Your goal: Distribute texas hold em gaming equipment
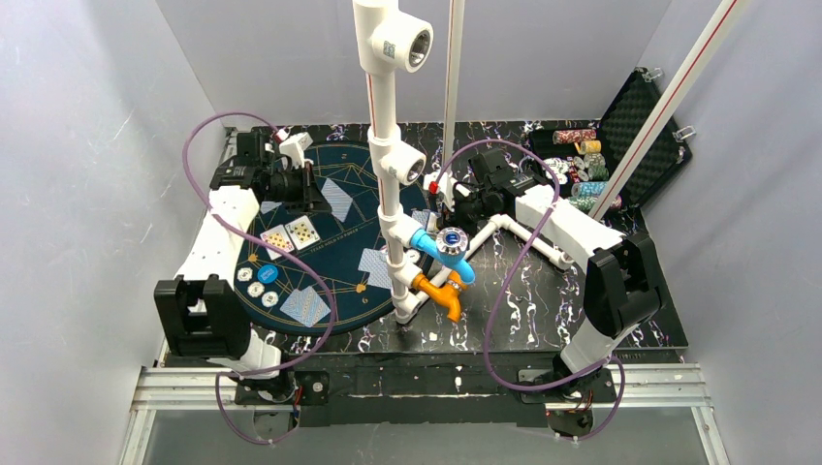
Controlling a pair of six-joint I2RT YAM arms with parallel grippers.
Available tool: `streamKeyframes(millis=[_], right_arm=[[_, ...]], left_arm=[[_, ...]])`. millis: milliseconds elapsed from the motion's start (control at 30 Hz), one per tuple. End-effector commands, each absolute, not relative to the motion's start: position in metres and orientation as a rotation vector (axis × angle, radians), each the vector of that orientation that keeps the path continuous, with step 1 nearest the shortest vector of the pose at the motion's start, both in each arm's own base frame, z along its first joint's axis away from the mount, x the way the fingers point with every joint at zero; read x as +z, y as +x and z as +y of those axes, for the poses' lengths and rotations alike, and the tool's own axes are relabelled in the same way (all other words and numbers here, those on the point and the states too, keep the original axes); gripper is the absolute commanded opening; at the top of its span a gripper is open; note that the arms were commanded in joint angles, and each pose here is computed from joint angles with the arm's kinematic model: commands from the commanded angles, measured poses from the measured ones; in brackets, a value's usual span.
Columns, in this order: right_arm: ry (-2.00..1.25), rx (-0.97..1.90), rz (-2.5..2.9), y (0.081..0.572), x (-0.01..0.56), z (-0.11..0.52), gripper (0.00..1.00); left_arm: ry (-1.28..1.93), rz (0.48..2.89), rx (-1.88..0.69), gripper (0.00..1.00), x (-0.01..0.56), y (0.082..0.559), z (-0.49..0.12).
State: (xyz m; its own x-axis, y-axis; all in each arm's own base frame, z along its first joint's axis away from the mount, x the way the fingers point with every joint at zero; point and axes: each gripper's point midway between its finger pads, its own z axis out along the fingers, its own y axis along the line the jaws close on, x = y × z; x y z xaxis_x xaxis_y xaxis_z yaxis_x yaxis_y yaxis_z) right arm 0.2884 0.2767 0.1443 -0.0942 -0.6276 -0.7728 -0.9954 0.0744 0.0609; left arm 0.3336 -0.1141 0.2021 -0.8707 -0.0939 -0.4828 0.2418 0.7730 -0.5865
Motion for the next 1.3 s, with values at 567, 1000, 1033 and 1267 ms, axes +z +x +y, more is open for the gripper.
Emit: streamKeyframes(millis=[567,1000,1033,1267], right_arm=[[-1.567,0.805,1.756,0.295,0.16,0.278,0.01],[-1.563,0.79,1.769,0.299,0.159,0.278,0.01],[-1.563,0.791,1.772,0.299,0.158,0.278,0.01],[-1.564,0.786,1.772,0.301,0.157,0.278,0.01]], left_arm=[[1.35,1.851,0.37,0.0,0.129,0.434,-0.028],[1.549,1.892,0.343,0.0,0.051,0.423,-0.036],[1.571,1.891,0.338,0.0,0.046,0.419,-0.036],[1.668,1.888,0.323,0.2,0.03,0.401,-0.036]])
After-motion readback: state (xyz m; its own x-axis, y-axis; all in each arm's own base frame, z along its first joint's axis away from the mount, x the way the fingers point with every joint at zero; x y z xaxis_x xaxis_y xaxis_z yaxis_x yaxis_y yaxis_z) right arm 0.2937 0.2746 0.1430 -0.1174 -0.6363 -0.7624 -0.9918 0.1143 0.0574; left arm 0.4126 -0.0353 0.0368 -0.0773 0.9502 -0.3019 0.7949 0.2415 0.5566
